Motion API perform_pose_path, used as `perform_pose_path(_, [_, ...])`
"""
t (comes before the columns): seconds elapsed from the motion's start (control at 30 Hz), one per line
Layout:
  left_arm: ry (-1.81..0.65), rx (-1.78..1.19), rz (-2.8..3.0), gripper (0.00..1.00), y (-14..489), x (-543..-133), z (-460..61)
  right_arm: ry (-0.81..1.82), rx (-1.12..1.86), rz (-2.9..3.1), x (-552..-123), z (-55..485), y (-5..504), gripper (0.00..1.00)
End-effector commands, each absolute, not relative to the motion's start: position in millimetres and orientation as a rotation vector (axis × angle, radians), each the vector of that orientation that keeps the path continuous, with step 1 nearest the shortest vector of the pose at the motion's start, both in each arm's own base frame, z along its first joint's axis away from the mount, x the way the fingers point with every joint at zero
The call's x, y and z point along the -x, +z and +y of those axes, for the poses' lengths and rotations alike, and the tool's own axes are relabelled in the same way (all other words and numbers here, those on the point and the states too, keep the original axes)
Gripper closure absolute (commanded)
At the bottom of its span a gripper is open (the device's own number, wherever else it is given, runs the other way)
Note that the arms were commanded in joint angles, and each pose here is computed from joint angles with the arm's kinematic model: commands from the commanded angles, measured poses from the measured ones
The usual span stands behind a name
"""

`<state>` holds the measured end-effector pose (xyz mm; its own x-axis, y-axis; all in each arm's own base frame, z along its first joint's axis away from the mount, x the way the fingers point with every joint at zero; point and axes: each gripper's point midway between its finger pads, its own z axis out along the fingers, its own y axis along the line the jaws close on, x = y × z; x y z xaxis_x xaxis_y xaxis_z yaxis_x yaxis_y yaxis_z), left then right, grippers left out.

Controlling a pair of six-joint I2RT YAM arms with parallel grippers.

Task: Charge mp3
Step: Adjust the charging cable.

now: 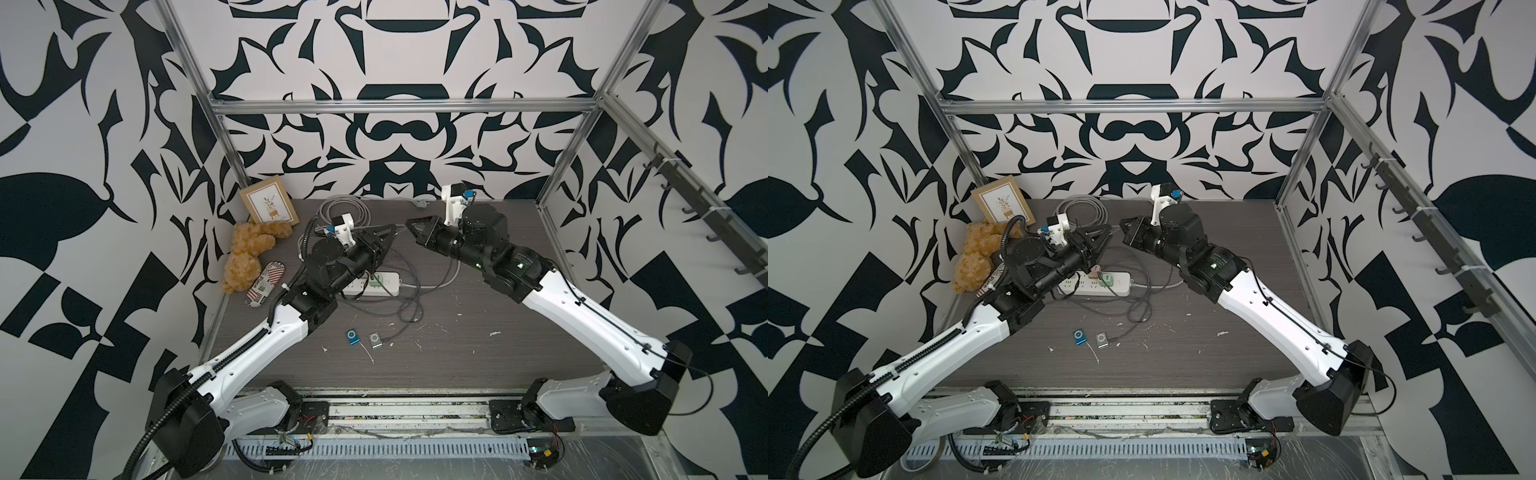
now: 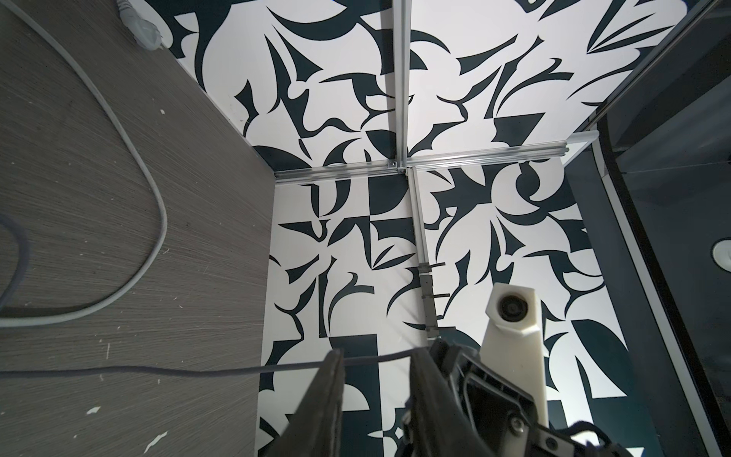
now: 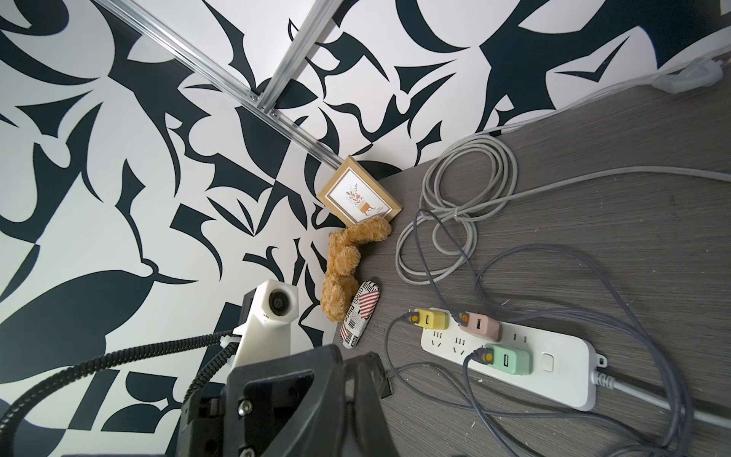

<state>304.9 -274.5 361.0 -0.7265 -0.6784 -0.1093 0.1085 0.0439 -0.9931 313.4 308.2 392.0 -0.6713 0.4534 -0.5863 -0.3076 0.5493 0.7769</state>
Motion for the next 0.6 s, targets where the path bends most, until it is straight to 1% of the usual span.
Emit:
perform_pose_path(0.0, [-1.827, 0.517, 1.682, 0.68, 388, -302, -282, 1.255, -0.098, 1.917, -310, 313, 409, 1.00])
perform_pose_path(0.2, [-1.855, 0.509, 1.677, 0.68, 391, -301, -288, 1.263, -0.100, 1.916, -310, 314, 408, 1.00])
perform_pose_path(0.27, [-1.871, 0.504, 1.672, 0.71, 394, -301, -290, 1.268, -0.100, 1.916, -310, 314, 407, 1.00])
perform_pose_path(0.4, [-1.887, 0.492, 1.669, 0.85, 396, -300, -294, 1.272, -0.105, 1.914, -310, 313, 407, 1.00])
perform_pose_path(0.5, [-1.879, 0.506, 1.672, 0.92, 394, -300, -291, 1.271, -0.107, 1.912, -309, 312, 407, 1.00])
perform_pose_path(0.57, [-1.879, 0.509, 1.673, 1.00, 393, -299, -291, 1.274, -0.104, 1.913, -308, 312, 407, 1.00])
